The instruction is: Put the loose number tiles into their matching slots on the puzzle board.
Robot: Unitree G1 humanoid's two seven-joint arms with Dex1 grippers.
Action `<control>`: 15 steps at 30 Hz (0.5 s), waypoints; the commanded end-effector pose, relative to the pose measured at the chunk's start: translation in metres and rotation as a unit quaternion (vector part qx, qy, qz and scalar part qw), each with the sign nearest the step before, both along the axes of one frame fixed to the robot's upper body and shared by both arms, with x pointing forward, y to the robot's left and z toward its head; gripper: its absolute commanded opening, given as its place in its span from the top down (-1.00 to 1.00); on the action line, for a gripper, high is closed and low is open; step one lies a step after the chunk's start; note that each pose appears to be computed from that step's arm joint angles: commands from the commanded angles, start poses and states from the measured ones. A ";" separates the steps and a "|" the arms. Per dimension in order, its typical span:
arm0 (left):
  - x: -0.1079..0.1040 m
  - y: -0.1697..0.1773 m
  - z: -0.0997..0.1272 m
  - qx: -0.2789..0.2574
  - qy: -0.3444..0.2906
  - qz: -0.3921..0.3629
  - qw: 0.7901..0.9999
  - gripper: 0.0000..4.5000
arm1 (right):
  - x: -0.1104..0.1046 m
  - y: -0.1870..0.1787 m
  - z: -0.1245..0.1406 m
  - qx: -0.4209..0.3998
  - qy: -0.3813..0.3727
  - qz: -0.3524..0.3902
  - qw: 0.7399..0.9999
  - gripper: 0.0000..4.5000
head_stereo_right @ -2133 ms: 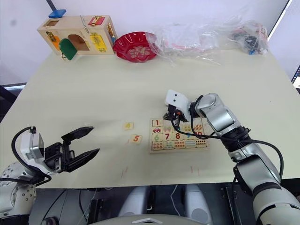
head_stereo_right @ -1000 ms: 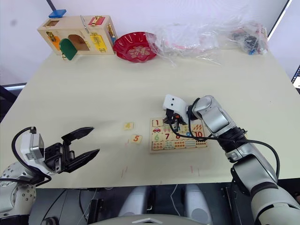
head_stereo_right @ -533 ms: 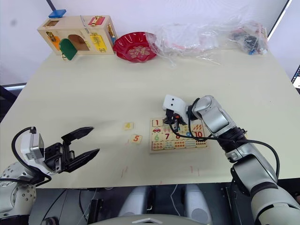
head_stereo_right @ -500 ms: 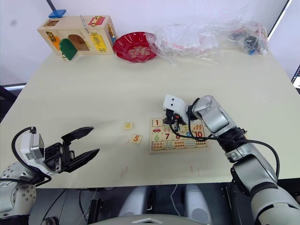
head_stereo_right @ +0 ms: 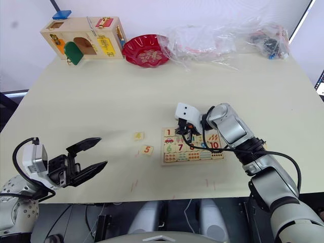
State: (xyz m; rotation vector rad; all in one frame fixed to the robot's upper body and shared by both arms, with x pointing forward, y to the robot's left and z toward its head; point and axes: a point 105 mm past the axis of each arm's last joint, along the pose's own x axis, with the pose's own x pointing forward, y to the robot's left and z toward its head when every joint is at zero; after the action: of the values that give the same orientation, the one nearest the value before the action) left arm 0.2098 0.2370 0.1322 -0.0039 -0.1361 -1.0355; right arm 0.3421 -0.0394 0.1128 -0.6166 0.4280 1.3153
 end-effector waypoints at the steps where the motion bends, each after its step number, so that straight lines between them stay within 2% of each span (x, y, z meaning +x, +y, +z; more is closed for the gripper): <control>1: -0.001 0.000 0.008 0.002 -0.018 -0.001 1.000 -1.00 | 0.002 -0.003 0.022 0.010 -0.034 0.006 0.999 1.00; 6: 0.000 -0.001 0.009 -0.001 -0.018 0.001 1.000 -1.00 | -0.005 -0.012 0.043 0.056 -0.069 0.011 0.996 1.00; 10: 0.000 -0.002 0.007 -0.004 -0.012 0.006 1.000 -1.00 | -0.021 -0.027 0.063 0.151 -0.100 -0.014 0.983 1.00; 12: -0.001 -0.003 0.006 -0.006 -0.010 0.008 1.000 -1.00 | -0.036 -0.037 0.069 0.217 -0.083 -0.024 0.972 1.00; 15: -0.001 -0.003 0.004 -0.005 -0.005 0.011 1.000 -1.00 | -0.056 -0.060 0.066 0.234 -0.065 -0.045 0.969 1.00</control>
State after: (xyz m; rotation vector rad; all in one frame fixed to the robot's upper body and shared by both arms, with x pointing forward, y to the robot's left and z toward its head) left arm 0.2109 0.2360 0.1294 -0.0248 -0.1213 -1.0051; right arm 0.2955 -0.0899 0.1585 -0.2827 0.1033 1.2392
